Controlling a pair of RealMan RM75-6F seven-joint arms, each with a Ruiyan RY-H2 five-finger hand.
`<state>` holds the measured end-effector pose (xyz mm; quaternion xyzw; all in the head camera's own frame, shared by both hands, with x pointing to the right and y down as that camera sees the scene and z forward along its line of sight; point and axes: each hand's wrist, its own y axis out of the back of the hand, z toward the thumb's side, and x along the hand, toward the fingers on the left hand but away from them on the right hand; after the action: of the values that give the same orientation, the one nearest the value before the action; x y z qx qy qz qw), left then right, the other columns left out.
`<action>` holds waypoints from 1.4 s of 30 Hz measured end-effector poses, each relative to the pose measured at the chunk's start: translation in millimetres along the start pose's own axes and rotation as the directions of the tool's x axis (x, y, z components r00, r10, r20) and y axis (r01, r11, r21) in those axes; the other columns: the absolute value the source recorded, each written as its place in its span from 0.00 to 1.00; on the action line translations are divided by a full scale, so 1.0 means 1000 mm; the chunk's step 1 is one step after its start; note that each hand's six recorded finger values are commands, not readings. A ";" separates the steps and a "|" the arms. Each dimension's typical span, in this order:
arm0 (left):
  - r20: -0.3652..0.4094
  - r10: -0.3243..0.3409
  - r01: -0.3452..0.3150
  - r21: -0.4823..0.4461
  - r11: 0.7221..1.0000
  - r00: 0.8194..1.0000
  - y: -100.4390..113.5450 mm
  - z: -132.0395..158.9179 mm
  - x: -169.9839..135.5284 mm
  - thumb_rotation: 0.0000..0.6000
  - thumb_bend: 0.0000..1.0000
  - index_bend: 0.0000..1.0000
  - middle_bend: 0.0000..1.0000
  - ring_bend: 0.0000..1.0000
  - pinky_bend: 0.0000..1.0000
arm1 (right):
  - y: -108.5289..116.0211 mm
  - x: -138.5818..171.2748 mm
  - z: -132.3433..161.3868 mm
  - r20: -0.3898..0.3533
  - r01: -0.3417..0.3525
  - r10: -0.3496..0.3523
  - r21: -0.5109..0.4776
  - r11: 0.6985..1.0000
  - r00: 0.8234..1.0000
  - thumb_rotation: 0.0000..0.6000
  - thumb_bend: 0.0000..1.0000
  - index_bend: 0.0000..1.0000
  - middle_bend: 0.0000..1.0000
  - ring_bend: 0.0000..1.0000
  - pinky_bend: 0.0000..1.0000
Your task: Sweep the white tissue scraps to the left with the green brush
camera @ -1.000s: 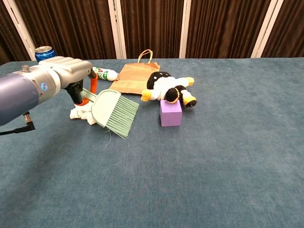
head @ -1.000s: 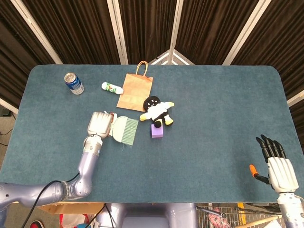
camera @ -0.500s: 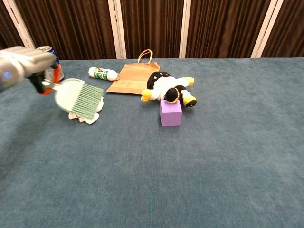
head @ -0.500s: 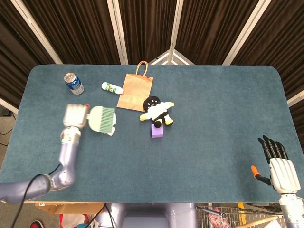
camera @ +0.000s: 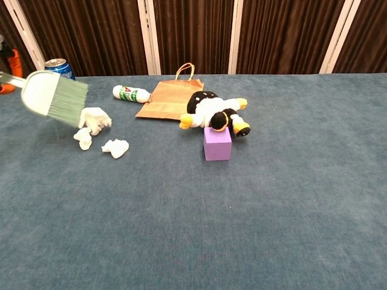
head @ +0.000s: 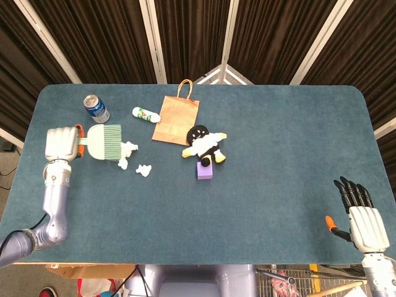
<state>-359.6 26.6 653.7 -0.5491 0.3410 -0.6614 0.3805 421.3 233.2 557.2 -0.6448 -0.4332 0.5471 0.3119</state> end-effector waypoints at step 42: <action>-0.075 0.025 -0.018 0.101 0.995 0.997 -0.002 -0.040 0.001 1.00 0.84 0.81 1.00 1.00 1.00 | 0.001 0.002 0.001 -0.002 -0.001 0.001 -0.002 1.000 1.000 1.00 0.36 0.00 0.00 0.00 0.04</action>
<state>-399.0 27.9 649.2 -0.5002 0.3276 -0.6938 0.4014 421.1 234.8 554.8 -0.6461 -0.4330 0.5460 0.3113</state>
